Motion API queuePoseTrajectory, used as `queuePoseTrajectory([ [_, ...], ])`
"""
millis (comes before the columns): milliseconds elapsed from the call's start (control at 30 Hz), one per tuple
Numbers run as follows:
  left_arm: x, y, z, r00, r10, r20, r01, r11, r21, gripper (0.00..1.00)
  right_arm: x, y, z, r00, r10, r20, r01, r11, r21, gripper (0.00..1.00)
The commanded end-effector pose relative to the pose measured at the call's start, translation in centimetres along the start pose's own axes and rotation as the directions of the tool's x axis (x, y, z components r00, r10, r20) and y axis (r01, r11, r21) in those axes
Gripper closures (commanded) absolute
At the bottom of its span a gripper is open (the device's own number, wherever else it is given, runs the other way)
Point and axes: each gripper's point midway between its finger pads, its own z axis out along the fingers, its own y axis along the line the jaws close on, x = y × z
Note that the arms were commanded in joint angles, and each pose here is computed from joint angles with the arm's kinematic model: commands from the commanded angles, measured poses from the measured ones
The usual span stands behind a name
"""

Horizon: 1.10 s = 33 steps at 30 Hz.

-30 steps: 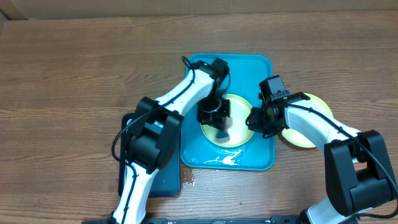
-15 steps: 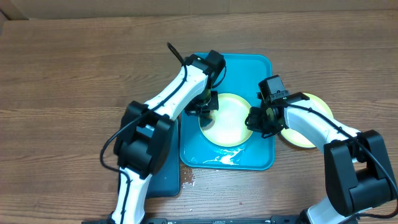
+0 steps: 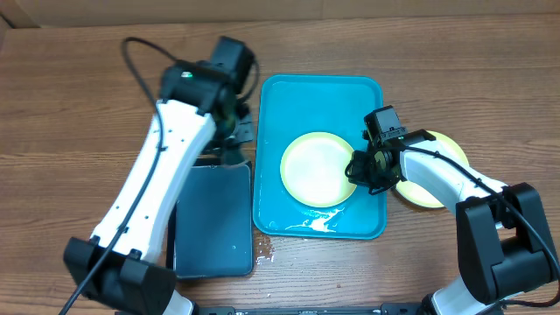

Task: Clean dirty plates on tray and stack at the side
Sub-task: 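Return the sponge to the black tray with the left gripper, then lift the yellow plate with the right gripper and tilt it over the black tray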

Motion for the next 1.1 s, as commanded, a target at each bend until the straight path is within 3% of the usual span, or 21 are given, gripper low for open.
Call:
queuePoseTrajectory([
  [0, 1.6, 3.0, 4.0, 0.996, 0.002, -0.086, -0.013, 0.991, -0.135, 0.96, 1.3, -2.7, 1.2, 0.999, 0.001, -0.037, 0.003, 0.994, 0.113, 0.96],
  [200, 5.2, 4.1, 11.8, 0.986, -0.037, -0.162, 0.010, 0.986, -0.166, 0.96, 1.4, -2.8, 1.2, 0.999, 0.002, -0.042, 0.003, 0.993, 0.115, 0.96],
  [300, 6.2, 4.1, 13.5, 0.983, -0.050, -0.179, 0.022, 0.988, -0.153, 0.95, 1.5, -2.8, 1.2, 0.999, 0.003, -0.047, 0.003, 0.993, 0.118, 0.96],
  [367, 6.1, 4.1, 13.1, 0.983, -0.052, -0.178, 0.025, 0.988, -0.151, 0.76, 1.5, -2.8, 1.1, 0.999, 0.003, -0.048, 0.002, 0.993, 0.119, 0.96],
  [567, 3.8, 3.6, 7.6, 0.994, -0.049, -0.094, 0.039, 0.994, -0.105, 0.00, 0.2, -0.9, -1.9, 0.999, -0.036, -0.008, 0.036, 0.995, 0.095, 0.96],
  [800, 0.1, 5.3, -2.2, 0.982, -0.134, 0.131, 0.132, 0.991, 0.025, 0.00, -2.1, 5.4, -9.5, 0.941, -0.269, 0.204, 0.259, 0.963, 0.074, 0.96],
  [1067, -1.0, 9.3, -12.4, 0.877, -0.287, 0.385, 0.234, 0.956, 0.178, 0.00, -1.0, 15.3, -14.2, 0.771, -0.482, 0.416, 0.473, 0.871, 0.131, 0.96],
])
